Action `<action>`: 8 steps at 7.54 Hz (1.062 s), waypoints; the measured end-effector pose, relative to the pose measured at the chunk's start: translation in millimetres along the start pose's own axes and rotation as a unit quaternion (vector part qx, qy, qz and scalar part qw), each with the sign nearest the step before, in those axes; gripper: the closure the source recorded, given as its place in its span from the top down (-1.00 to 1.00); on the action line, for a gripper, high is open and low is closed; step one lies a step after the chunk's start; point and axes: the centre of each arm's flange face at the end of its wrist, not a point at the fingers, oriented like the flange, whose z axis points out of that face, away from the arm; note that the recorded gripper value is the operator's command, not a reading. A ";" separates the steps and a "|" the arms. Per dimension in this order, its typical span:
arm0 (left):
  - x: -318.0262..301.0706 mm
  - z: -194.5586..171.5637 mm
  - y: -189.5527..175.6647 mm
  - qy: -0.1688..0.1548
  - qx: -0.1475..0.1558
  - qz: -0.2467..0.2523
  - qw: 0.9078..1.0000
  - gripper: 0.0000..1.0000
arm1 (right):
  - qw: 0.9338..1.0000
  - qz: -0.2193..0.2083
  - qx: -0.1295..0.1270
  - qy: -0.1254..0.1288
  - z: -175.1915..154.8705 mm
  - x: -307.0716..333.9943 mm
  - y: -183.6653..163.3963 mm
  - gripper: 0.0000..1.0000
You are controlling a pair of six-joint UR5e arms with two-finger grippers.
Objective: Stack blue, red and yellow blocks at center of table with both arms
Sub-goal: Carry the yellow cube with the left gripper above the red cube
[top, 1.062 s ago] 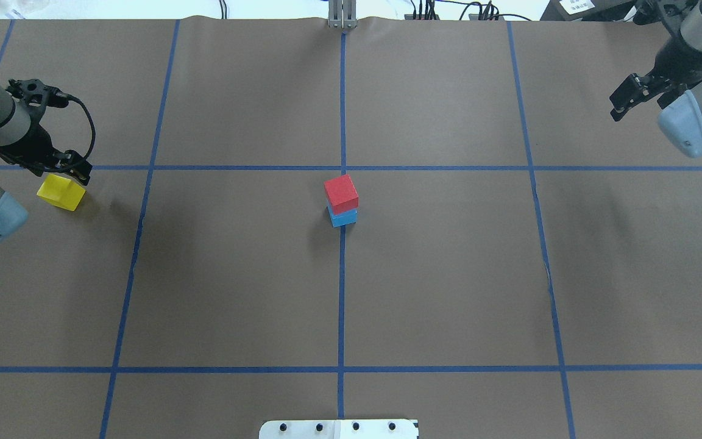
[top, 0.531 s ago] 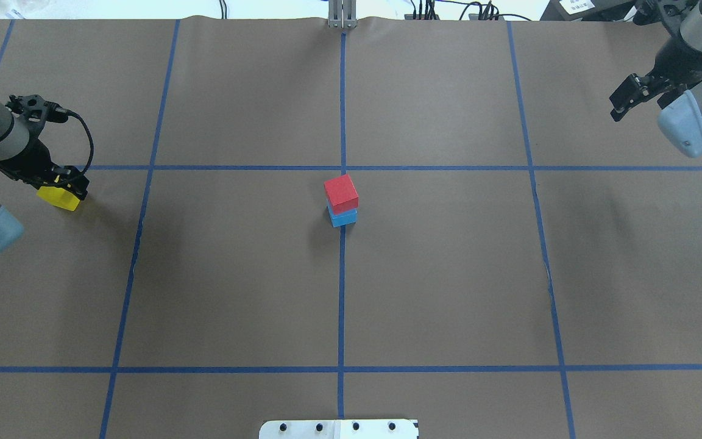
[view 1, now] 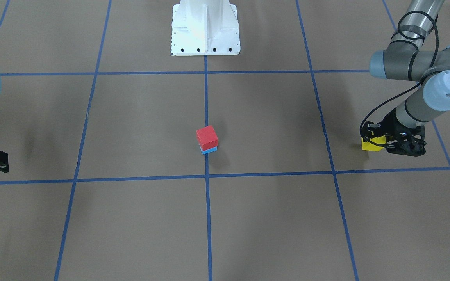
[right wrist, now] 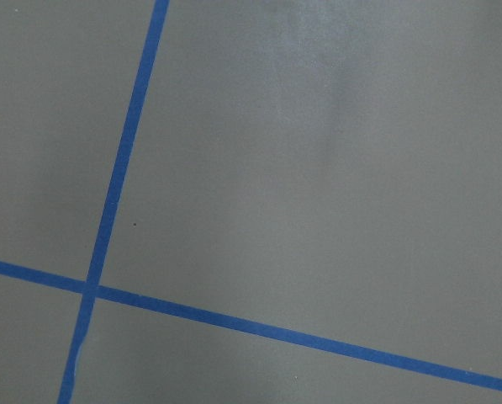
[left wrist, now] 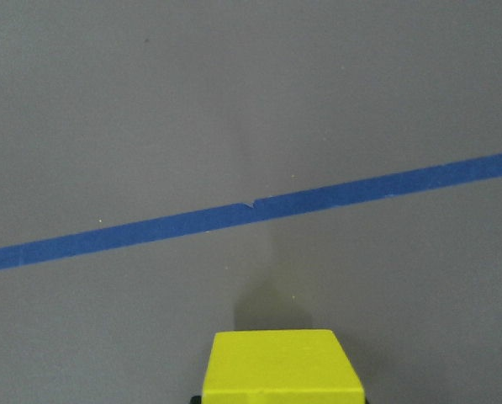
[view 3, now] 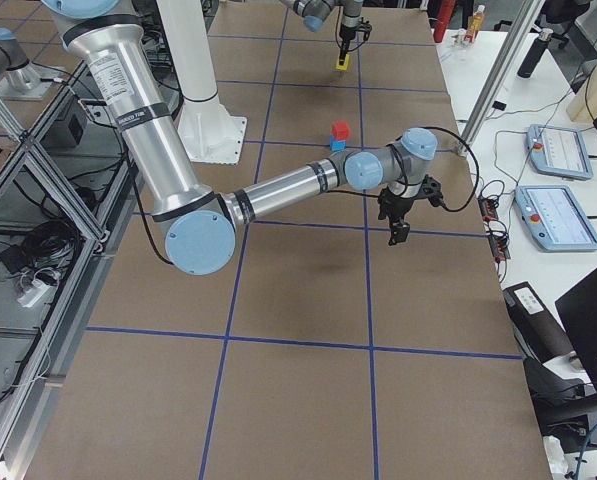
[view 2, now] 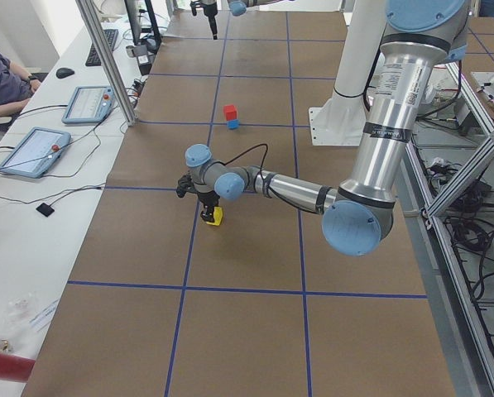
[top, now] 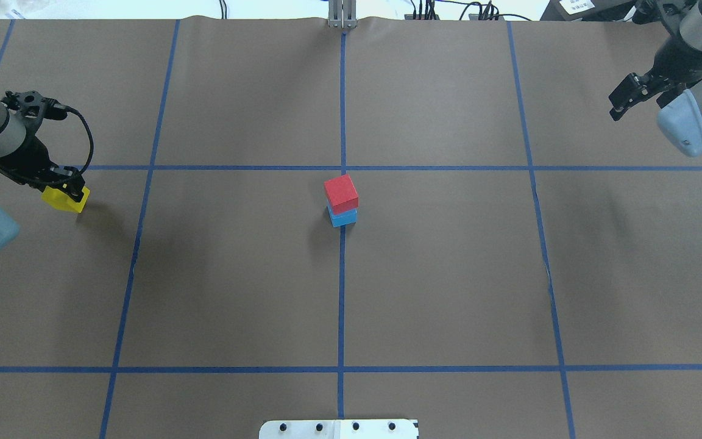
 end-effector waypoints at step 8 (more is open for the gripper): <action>418.9 -173.2 -83.7 0.010 -0.057 -0.179 0.982 -1.00 | 1.000 0.006 0.003 0.004 -4.2 10.7 4.0 1.00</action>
